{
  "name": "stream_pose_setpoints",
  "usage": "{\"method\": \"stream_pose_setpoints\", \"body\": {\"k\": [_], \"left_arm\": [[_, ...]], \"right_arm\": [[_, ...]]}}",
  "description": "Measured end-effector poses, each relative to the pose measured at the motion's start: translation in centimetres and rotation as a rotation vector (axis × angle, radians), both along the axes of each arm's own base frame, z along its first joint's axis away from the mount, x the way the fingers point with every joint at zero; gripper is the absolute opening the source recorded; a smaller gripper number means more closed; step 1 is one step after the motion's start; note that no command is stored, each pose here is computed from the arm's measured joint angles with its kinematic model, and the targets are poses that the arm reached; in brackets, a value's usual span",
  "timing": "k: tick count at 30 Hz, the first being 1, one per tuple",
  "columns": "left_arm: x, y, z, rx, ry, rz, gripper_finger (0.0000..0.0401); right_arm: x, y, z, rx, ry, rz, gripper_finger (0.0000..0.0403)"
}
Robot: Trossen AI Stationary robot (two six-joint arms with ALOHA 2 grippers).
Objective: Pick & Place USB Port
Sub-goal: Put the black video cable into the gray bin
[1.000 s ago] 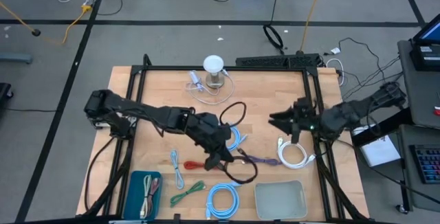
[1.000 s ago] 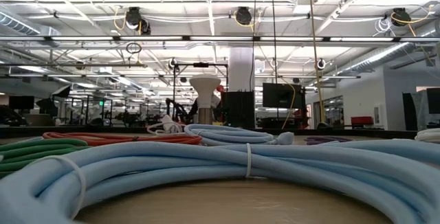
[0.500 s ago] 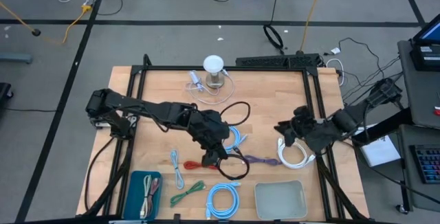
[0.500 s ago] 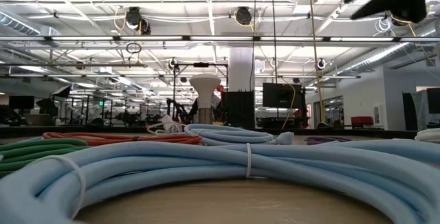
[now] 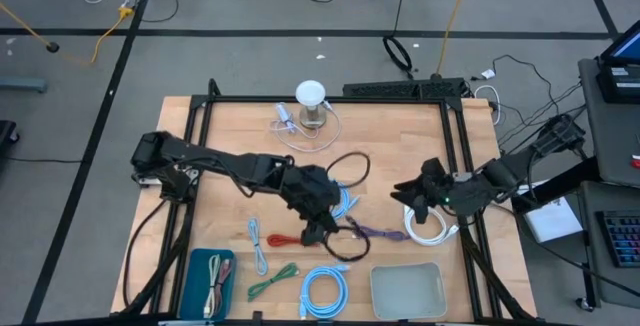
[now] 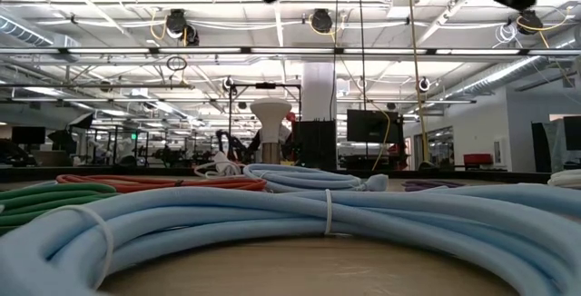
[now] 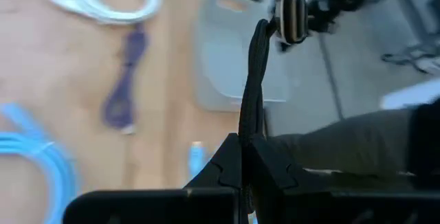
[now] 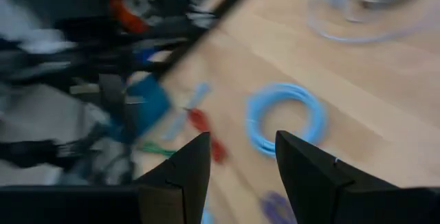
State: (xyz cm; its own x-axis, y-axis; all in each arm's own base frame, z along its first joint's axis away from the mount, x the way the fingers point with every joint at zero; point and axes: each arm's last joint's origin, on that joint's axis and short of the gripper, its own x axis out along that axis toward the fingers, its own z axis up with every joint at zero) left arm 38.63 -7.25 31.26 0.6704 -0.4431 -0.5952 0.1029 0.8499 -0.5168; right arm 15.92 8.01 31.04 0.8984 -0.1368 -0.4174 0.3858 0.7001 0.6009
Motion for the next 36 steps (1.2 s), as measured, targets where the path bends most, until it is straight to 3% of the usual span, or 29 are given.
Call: {"method": "stream_pose_setpoints", "body": {"k": [5, 11, 18, 36], "left_arm": [[-0.2, 1.3, -0.5, 0.038, 0.048, 0.015, 0.0007], [0.1, 1.8, 2.0, 0.069, -0.026, 0.007, 0.0007], [-0.4, 2.8, 3.2, 0.098, 0.01, 0.012, 0.0007], [-1.2, 1.5, 2.5, 0.097, 0.104, -0.05, 0.0007]], "right_arm": [[1.7, 1.0, 0.7, -0.015, -0.091, 0.086, 0.0155], [4.1, 1.7, -1.1, 0.01, -0.013, 0.144, 0.0155], [7.3, 2.4, -1.6, 0.059, -0.102, 0.23, 0.0155], [7.7, 2.4, -1.7, 0.098, -0.094, 0.326, 0.0155]]}}
